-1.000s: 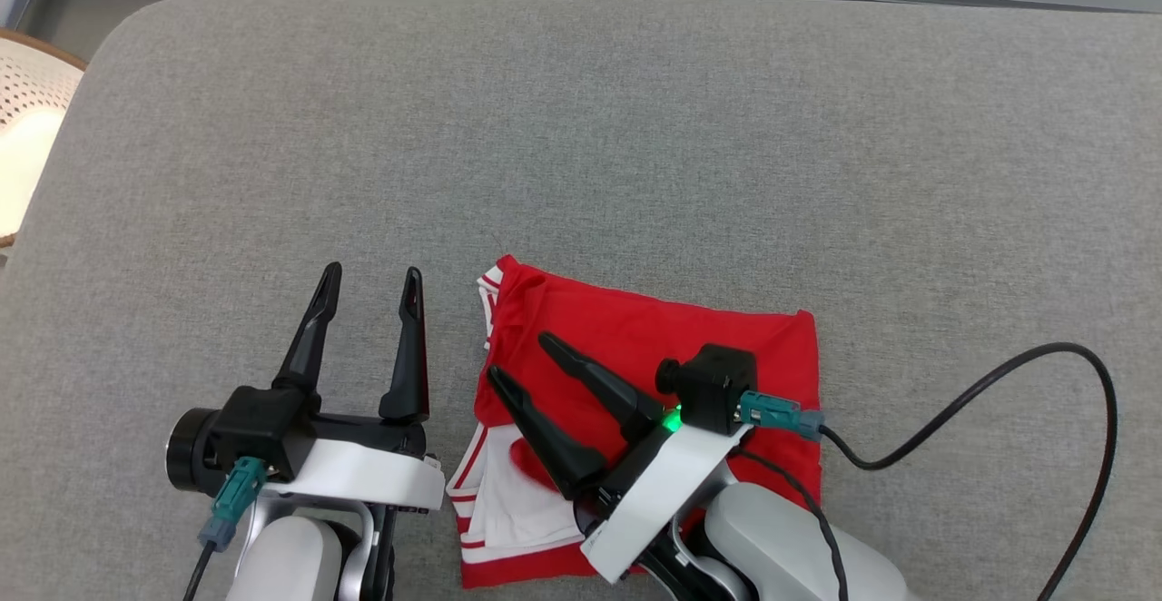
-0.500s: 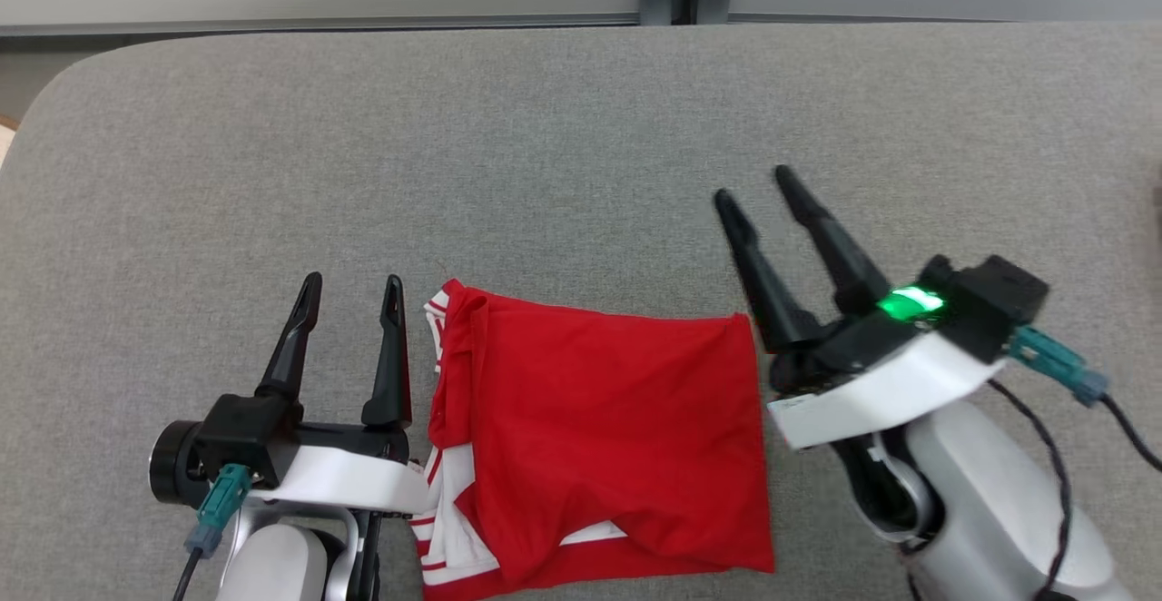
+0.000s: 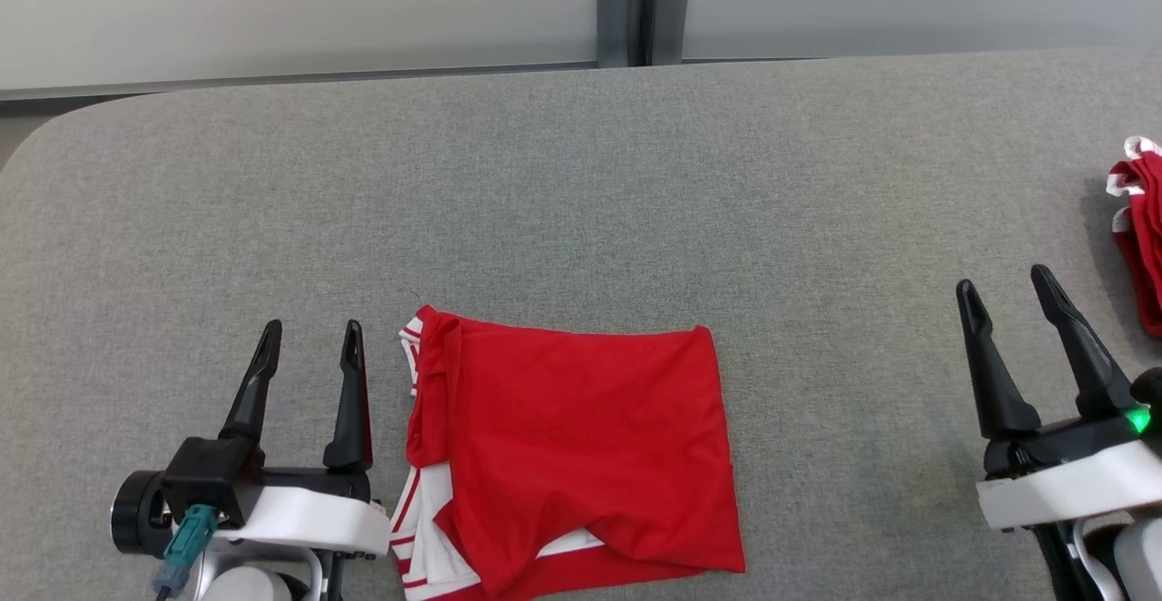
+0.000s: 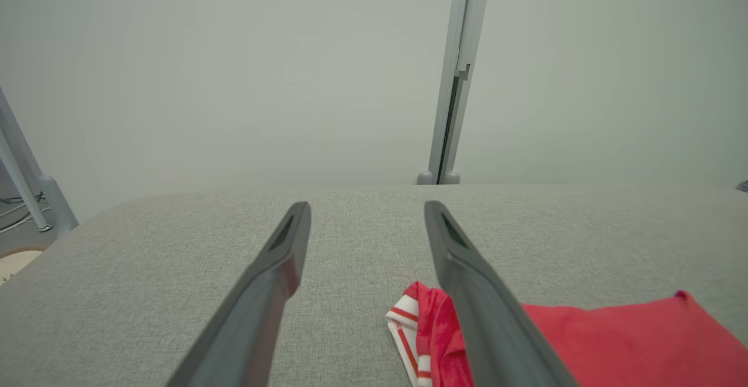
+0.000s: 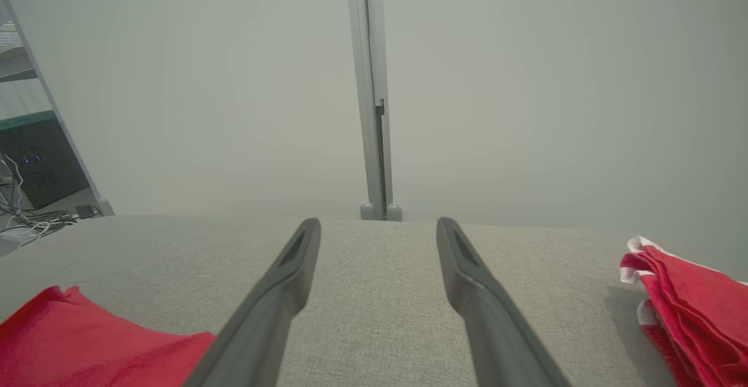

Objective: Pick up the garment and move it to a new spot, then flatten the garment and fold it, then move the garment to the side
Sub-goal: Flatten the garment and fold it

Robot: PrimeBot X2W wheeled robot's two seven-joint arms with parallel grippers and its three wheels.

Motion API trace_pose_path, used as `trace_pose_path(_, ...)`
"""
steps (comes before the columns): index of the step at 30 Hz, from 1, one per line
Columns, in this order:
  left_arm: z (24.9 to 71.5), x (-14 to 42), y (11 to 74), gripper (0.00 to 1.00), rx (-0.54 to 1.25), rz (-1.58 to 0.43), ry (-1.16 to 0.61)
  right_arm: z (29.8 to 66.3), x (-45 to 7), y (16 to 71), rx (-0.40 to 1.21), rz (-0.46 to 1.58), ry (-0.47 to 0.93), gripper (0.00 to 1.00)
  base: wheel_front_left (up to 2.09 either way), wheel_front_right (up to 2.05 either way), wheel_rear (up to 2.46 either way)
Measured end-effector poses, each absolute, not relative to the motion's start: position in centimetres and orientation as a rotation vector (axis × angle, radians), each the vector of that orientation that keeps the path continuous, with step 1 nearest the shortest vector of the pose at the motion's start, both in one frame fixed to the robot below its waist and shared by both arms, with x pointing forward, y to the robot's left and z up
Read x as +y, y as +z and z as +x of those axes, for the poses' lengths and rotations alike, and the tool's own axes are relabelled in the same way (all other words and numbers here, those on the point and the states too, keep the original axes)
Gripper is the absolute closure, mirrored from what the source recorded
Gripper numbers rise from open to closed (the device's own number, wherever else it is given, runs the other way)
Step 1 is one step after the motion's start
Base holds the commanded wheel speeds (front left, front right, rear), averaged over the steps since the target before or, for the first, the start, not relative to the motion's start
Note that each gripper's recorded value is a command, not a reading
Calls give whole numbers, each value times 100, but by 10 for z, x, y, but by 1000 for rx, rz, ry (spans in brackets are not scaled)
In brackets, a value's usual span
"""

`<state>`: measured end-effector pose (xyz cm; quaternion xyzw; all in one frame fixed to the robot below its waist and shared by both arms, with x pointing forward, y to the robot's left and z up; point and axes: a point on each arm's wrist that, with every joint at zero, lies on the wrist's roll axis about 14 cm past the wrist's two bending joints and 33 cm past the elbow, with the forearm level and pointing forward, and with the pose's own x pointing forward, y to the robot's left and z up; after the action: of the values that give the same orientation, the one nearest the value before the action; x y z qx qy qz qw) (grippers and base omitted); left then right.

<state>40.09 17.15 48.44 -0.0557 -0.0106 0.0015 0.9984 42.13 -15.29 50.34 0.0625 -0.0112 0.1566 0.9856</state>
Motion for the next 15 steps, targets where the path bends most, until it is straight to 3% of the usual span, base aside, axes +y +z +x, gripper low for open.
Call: trace_pose_path(15,393,168,480,0,-3,-104,-6,390,-183,505,34,60,210,0,0,0,0)
